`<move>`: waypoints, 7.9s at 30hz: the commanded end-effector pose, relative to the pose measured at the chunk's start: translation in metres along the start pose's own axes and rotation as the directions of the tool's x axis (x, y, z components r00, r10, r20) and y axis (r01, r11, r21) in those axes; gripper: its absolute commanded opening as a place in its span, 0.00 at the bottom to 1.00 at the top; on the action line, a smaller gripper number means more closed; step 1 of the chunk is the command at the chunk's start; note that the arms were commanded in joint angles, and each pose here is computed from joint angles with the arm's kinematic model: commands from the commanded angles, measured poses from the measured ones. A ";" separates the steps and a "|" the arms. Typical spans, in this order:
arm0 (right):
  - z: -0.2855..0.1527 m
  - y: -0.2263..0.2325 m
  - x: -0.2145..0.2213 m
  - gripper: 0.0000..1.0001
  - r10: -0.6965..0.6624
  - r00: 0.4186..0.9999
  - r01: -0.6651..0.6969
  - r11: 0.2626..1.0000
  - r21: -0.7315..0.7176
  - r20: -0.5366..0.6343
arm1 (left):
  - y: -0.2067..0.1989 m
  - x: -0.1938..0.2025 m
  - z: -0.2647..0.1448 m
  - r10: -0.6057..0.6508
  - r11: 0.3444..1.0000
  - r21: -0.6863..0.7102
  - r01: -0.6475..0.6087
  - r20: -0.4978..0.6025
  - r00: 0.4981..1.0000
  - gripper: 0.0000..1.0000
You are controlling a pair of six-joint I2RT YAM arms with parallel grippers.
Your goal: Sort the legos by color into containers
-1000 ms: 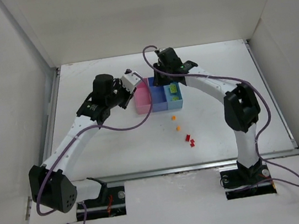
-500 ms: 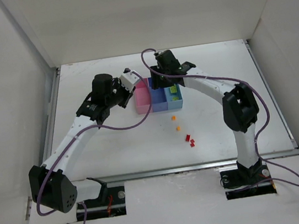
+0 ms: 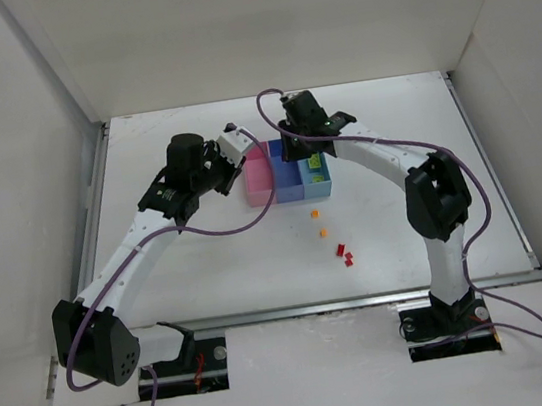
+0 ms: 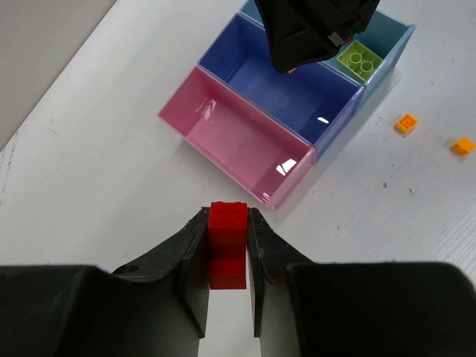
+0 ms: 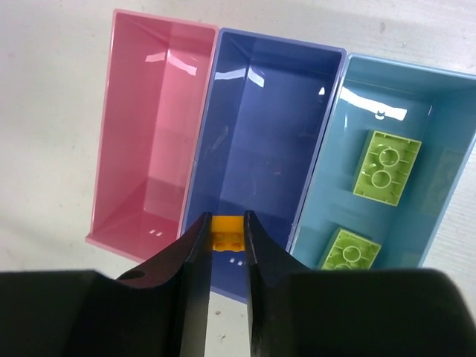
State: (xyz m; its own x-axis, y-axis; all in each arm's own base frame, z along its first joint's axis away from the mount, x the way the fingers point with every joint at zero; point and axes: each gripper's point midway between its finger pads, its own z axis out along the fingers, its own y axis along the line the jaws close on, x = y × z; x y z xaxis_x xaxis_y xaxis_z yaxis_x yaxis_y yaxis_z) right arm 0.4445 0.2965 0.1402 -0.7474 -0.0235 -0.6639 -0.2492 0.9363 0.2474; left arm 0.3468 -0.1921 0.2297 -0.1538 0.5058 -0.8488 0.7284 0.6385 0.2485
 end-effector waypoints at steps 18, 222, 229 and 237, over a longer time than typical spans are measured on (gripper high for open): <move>0.000 0.009 0.015 0.18 -0.168 0.983 0.176 0.979 0.107 -0.080 | 0.007 -0.027 -0.012 0.018 1.000 -0.020 -0.016 0.091 0.996 0.00; -0.021 -0.039 0.017 0.67 -0.190 0.970 0.224 0.941 0.254 -0.149 | 0.036 -0.048 -0.039 -0.033 0.980 -0.188 0.061 0.149 0.988 0.00; -0.094 -0.012 -0.012 0.67 -0.153 0.985 0.145 0.985 0.096 0.084 | 0.039 -0.051 -0.041 -0.030 0.978 -0.199 0.061 0.154 0.988 0.00; -0.102 -0.022 0.117 0.61 -0.194 0.952 0.218 0.973 0.080 -0.236 | 0.039 -0.047 -0.040 -0.034 0.977 -0.204 0.063 0.143 0.989 0.00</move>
State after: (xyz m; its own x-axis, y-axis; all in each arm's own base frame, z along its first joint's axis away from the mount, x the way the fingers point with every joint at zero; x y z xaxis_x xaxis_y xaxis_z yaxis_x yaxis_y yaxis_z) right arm 0.3437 0.2328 0.2000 -0.6932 -0.1951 -0.6939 -0.3346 0.9398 0.0700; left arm 0.3520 -0.1683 0.2657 -0.1572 0.4307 -0.8887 0.5938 0.7603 0.2634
